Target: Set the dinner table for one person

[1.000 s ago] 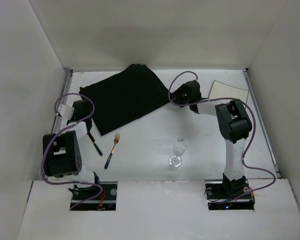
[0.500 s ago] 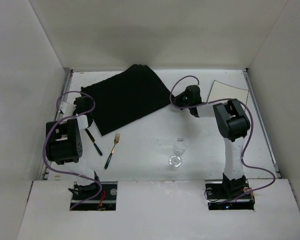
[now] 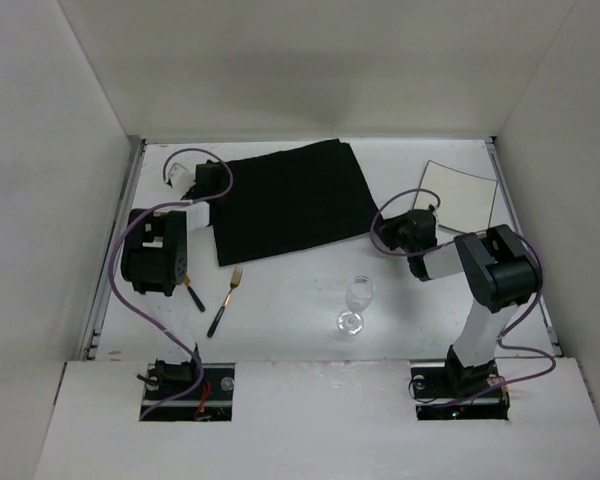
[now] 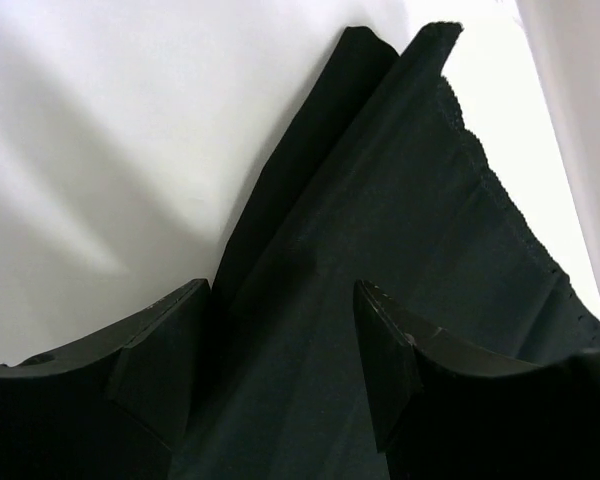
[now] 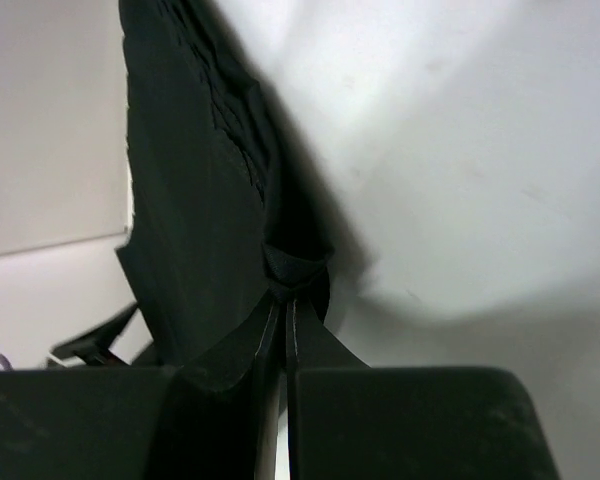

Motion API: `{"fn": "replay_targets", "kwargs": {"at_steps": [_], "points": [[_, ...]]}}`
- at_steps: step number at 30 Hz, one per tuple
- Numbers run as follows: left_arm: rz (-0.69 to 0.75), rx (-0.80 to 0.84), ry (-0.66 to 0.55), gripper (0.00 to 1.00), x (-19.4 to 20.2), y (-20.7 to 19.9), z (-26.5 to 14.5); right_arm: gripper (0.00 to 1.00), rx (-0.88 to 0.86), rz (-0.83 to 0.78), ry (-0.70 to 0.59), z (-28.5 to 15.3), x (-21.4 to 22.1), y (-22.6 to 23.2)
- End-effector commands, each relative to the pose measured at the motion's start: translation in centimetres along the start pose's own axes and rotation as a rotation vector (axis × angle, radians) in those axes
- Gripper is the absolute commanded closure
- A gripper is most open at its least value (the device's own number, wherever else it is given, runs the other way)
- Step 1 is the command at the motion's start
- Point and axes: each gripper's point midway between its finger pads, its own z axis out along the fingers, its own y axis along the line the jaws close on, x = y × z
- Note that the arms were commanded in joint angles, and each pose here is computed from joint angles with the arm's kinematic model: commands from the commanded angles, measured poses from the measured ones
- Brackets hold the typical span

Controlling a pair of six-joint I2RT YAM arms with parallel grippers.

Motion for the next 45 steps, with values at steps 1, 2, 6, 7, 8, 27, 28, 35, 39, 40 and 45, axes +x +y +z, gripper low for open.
{"fn": "replay_targets", "kwargs": {"at_steps": [1, 2, 6, 7, 8, 27, 28, 35, 39, 40, 45], "points": [[0.056, 0.100, 0.059, 0.43, 1.9, -4.6, -0.2, 0.94, -0.101, 0.007, -0.086, -1.8, -1.3, 1.8], [0.059, 0.115, 0.068, 0.43, 2.3, -5.5, -0.1, 0.94, -0.093, 0.003, -0.095, -2.3, -1.3, 1.3], [0.070, 0.153, 0.087, 0.43, 3.4, -7.9, 0.3, 0.94, -0.063, -0.002, -0.101, -3.4, -0.8, -0.5], [0.073, 0.154, 0.090, 0.43, 3.5, -8.1, 0.2, 0.94, -0.058, 0.001, -0.101, -3.6, -0.6, -0.9], [0.072, 0.151, 0.088, 0.43, 3.4, -8.1, 0.1, 0.94, -0.053, 0.002, -0.100, -3.8, -0.5, -1.3], [0.157, 0.207, 0.004, 0.42, -2.4, -5.2, -6.9, 0.80, -0.064, -0.001, -0.100, -6.2, 0.0, -2.5], [0.170, 0.204, 0.003, 0.44, -2.4, -4.5, -7.7, 0.71, -0.072, -0.003, -0.102, -6.3, -0.1, -2.2], [0.287, 0.170, 0.009, 0.86, 0.3, 5.3, -16.0, 0.22, -0.101, -0.086, -0.139, -8.0, -1.6, 0.2], [0.476, 0.090, 0.058, 0.87, 3.2, 11.3, -19.8, 0.12, -0.080, -0.163, -0.197, -9.7, -2.8, 1.3], [0.510, 0.070, 0.066, 0.85, 3.6, 12.6, -20.6, 0.09, -0.076, -0.182, -0.212, -10.2, -2.9, 1.5], [0.582, -0.038, 0.048, 0.61, 3.0, 16.3, -24.1, 0.07, -0.052, -0.261, -0.301, -13.5, -4.5, 2.5]]}}
